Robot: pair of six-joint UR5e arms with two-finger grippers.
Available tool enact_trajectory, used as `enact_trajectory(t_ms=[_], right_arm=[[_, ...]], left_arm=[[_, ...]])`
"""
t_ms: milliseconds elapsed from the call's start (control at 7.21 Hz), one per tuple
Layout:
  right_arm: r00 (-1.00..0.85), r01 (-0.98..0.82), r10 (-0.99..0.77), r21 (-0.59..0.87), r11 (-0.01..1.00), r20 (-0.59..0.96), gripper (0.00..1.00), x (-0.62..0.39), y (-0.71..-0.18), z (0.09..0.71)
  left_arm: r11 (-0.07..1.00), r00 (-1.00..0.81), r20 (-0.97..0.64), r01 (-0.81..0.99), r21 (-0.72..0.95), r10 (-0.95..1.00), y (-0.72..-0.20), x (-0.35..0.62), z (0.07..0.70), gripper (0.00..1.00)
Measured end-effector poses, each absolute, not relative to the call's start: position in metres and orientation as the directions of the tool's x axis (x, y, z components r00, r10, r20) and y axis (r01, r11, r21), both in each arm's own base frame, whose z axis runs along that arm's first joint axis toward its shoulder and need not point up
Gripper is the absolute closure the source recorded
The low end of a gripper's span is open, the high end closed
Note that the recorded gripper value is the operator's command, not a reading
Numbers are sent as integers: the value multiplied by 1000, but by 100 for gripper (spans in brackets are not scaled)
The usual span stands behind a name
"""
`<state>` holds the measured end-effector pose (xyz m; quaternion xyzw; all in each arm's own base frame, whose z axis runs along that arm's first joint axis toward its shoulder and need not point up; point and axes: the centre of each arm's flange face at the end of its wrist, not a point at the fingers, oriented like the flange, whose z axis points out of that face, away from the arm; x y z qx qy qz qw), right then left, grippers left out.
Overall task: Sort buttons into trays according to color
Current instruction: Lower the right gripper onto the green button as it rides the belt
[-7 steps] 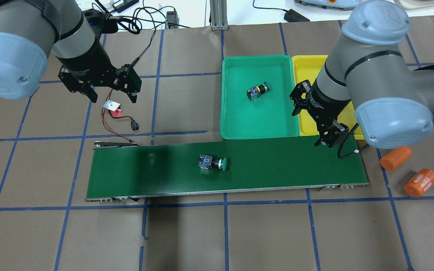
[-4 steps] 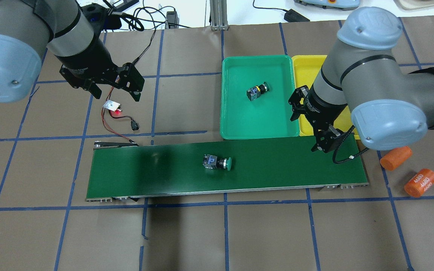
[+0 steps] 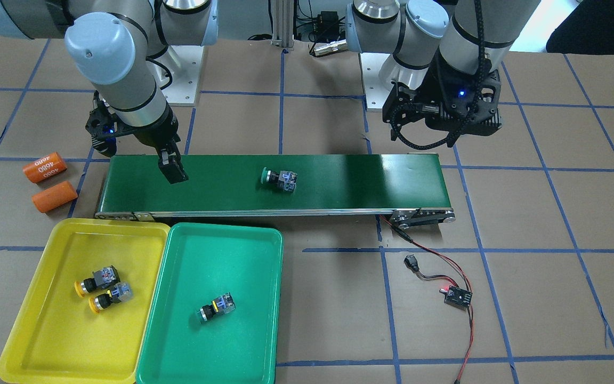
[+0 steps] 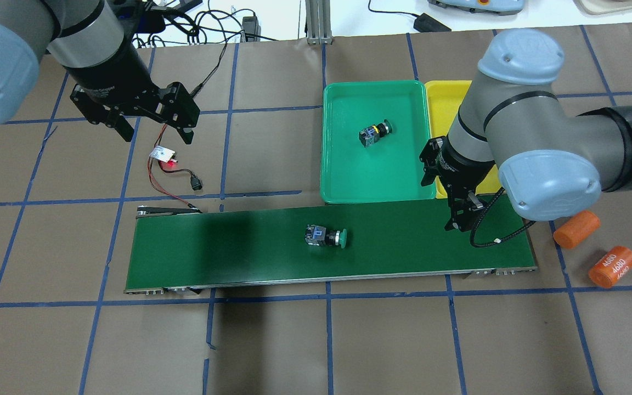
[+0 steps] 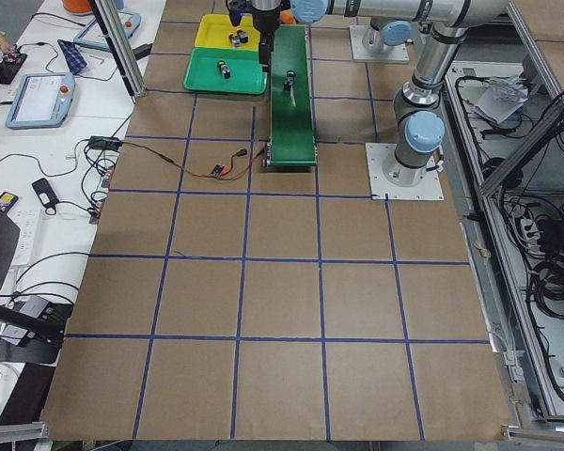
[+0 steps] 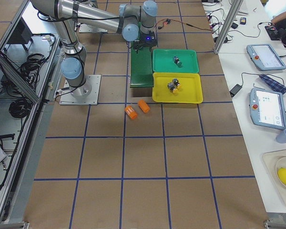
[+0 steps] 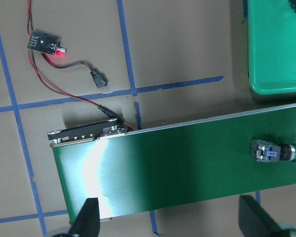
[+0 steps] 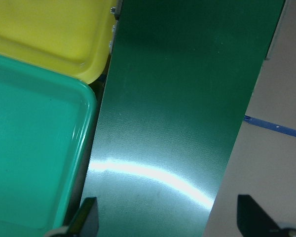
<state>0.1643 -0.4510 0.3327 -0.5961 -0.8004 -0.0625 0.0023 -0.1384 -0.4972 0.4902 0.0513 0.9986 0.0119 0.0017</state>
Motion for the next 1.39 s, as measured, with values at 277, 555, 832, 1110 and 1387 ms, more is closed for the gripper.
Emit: enact_trajectory(t_ms=[277, 555, 832, 1110, 1387], right_arm=[[-331, 941, 942, 91, 326, 50, 0, 186, -446, 318], [-362, 930, 932, 87, 358, 37, 0, 203, -439, 307], [-373, 925, 927, 86, 369, 42, 0, 210, -434, 302], [-392, 918, 919, 89, 387, 49, 0, 221, -427, 289], [-371, 927, 928, 85, 366, 45, 0, 231, -424, 273]], left_arm=[[996, -996, -27, 86, 18, 86, -493, -134, 496, 0], [996, -996, 11, 84, 18, 84, -494, -138, 494, 0], [996, -996, 28, 91, 18, 90, -488, -141, 493, 0], [995, -995, 34, 93, 26, 92, -490, -143, 488, 0], [995, -995, 30, 97, 32, 96, -493, -143, 485, 0]])
